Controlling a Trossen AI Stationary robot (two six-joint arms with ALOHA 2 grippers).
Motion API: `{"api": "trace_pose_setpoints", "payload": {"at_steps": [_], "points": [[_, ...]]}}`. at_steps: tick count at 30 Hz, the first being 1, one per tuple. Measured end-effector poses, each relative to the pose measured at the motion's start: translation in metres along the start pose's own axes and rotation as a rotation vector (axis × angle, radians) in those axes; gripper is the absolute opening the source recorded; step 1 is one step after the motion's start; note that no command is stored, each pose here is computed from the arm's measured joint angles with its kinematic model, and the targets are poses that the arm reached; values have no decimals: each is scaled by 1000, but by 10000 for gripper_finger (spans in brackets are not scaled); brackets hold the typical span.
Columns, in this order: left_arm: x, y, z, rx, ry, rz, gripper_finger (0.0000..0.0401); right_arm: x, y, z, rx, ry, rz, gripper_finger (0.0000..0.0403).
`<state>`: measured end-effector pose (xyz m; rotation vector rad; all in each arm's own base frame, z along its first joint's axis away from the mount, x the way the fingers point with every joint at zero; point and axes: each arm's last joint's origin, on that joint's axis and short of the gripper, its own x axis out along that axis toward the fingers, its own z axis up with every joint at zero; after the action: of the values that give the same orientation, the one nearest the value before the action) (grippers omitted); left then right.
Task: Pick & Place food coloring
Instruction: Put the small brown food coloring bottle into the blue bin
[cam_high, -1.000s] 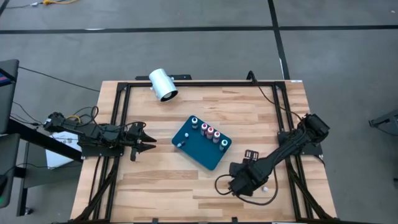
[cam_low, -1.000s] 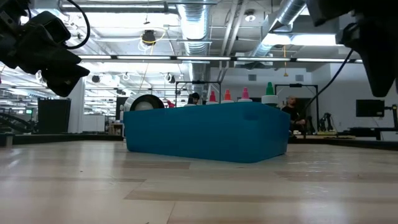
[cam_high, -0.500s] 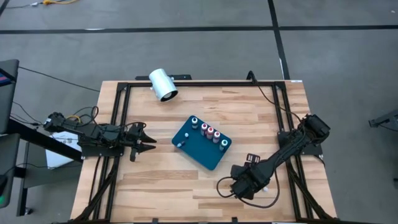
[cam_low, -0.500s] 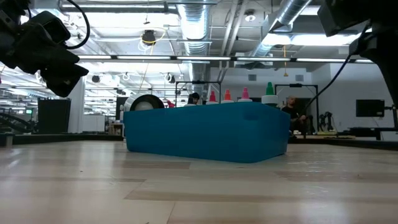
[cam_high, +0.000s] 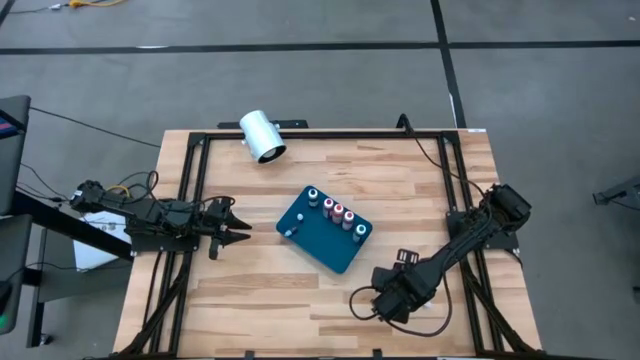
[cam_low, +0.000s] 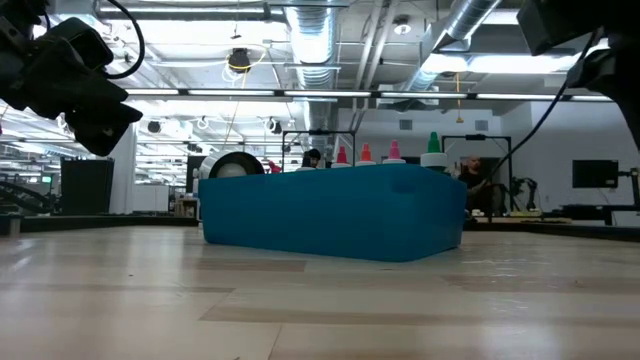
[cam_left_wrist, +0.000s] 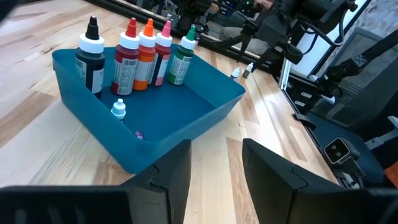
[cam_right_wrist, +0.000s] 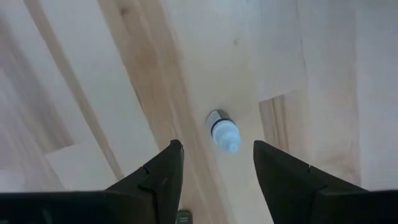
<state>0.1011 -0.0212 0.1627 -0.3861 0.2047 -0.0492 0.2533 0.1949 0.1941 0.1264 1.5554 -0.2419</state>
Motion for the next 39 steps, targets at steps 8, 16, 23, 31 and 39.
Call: {"api": "trace_pose_setpoints", "payload": {"at_steps": [8, 16, 23, 31, 39], "points": [[0, 0, 0, 5, 0, -1, 135, 16, -3, -3, 74, -12, -5, 182], [0, 0, 0, -2, 0, -2, 135, 30, -6, -6, 75, -17, -9, 182], [0, 0, 0, -4, 3, -7, 135, 37, -9, -6, 82, -28, -2, 182], [0, 0, 0, -4, 2, -7, 135, 37, -10, -7, 80, -27, -12, 175], [0, 0, 0, -3, 2, -7, 135, 48, -15, -9, 115, -1, -3, 140]]}}
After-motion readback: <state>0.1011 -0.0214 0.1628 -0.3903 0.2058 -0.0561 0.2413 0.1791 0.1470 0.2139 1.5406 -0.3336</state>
